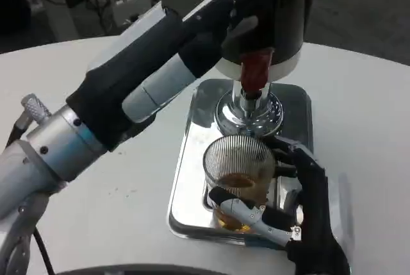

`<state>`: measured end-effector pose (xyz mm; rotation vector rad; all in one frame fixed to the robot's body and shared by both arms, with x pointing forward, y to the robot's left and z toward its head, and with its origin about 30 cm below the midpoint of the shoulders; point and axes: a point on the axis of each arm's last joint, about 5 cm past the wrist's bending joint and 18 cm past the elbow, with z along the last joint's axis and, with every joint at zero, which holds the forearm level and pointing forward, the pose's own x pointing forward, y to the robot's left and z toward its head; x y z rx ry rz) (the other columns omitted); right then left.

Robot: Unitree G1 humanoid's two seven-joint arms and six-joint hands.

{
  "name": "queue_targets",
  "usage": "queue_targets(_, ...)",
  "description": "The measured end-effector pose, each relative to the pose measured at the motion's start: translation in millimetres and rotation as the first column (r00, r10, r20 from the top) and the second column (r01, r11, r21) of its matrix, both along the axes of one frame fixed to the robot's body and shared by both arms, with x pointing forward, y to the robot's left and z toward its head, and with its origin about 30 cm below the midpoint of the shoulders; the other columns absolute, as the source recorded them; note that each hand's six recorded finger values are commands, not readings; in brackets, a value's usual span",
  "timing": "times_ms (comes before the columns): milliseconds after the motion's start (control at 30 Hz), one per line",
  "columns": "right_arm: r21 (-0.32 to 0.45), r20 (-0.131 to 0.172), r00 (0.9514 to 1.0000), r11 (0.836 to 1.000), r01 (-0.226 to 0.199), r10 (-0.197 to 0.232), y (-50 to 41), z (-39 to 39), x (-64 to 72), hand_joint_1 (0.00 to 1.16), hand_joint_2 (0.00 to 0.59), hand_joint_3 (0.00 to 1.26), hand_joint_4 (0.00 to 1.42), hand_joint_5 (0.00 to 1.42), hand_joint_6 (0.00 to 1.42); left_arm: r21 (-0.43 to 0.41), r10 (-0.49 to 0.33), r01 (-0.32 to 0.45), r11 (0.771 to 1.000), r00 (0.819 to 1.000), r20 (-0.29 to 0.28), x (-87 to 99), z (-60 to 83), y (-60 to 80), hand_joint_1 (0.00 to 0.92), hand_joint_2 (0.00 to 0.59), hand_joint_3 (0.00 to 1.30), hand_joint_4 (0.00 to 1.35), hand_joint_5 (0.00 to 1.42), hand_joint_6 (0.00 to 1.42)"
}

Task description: Grasp the cup under the faucet to collect the drink, then remove the cup.

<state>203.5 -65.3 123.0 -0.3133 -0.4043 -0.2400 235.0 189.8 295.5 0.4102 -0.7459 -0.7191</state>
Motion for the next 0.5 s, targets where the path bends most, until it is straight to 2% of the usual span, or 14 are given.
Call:
queue_targets(100,0.004,0.002,1.0000,1.000,-0.006,0.006,0.6,0.3,-3.6,0.92,0.102,0.87,1.02,1.23,1.42,-0.005,0.034,-0.034,0.999,0.999,-0.008,-4.5,-4.2,6.3,0.000,0.015,0.00,0.00,0.00,0.00)
queue_targets(333,0.019,0.033,0.9993,1.000,-0.016,0.016,-0.1,6.5,-9.2,0.92,0.098,0.87,1.02,1.23,1.42,-0.005,0.122,-0.122,0.993,0.992,-0.037,-14.8,-17.5,24.9,0.000,0.016,0.00,0.00,0.00,0.00)
queue_targets(500,0.021,0.024,0.9994,0.999,-0.025,0.024,-1.5,6.1,-15.6,0.92,0.095,0.87,1.02,1.23,1.42,0.071,0.201,-0.201,0.977,0.979,-0.004,-25.3,-35.1,34.6,0.000,0.017,0.00,0.00,0.00,0.00)
